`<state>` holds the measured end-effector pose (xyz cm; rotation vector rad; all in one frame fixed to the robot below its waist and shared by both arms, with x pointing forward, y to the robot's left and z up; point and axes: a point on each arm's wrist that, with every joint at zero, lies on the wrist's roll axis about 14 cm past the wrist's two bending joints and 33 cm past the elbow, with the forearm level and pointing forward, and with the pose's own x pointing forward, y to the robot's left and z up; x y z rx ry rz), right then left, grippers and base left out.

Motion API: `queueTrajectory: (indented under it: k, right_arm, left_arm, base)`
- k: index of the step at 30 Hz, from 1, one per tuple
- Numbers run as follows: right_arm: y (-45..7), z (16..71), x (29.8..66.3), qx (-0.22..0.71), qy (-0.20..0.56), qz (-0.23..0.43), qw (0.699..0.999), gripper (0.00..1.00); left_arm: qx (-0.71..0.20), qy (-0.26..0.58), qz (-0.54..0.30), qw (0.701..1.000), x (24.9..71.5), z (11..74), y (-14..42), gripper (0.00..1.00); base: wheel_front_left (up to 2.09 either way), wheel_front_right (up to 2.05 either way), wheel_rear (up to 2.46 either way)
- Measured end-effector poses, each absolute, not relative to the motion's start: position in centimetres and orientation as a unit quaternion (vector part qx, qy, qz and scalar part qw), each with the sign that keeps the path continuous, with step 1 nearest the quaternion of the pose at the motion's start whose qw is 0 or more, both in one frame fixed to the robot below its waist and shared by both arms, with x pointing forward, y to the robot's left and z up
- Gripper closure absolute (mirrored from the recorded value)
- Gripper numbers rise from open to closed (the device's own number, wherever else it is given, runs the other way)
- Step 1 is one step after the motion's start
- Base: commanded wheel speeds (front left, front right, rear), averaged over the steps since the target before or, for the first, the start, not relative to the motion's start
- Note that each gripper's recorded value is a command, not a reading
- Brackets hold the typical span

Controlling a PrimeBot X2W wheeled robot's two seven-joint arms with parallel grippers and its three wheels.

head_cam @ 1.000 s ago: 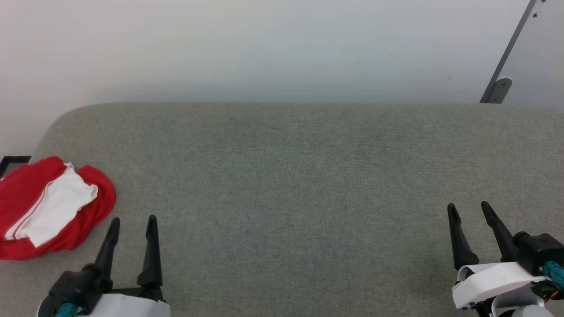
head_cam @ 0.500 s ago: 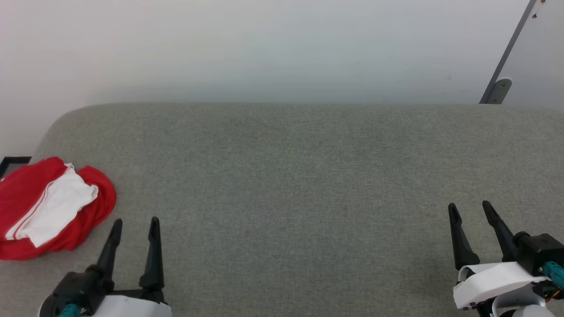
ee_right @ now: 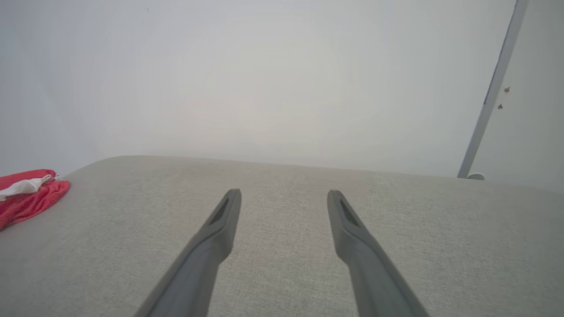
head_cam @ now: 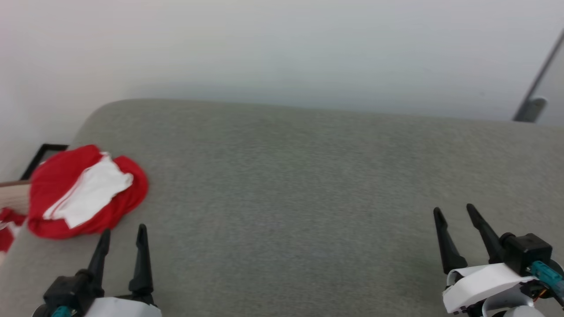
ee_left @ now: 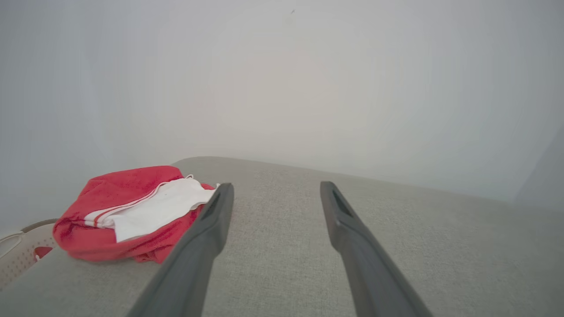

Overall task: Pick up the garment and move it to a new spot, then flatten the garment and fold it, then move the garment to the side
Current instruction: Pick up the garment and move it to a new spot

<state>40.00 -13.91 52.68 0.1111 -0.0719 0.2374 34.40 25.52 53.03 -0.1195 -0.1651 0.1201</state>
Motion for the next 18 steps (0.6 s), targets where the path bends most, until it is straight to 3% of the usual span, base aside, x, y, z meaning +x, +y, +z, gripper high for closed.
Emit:
queueTrajectory:
  k: [18]
  right_arm:
    - [-2.6, 53.2, 40.3, 0.06, -0.023, 0.275, 0.959, 0.0]
  left_arm:
    - [-0.057, -0.099, 0.205, 0.972, 25.8, 54.2, 33.2, 0.0]
  base:
    - [0.0, 0.0, 0.0]
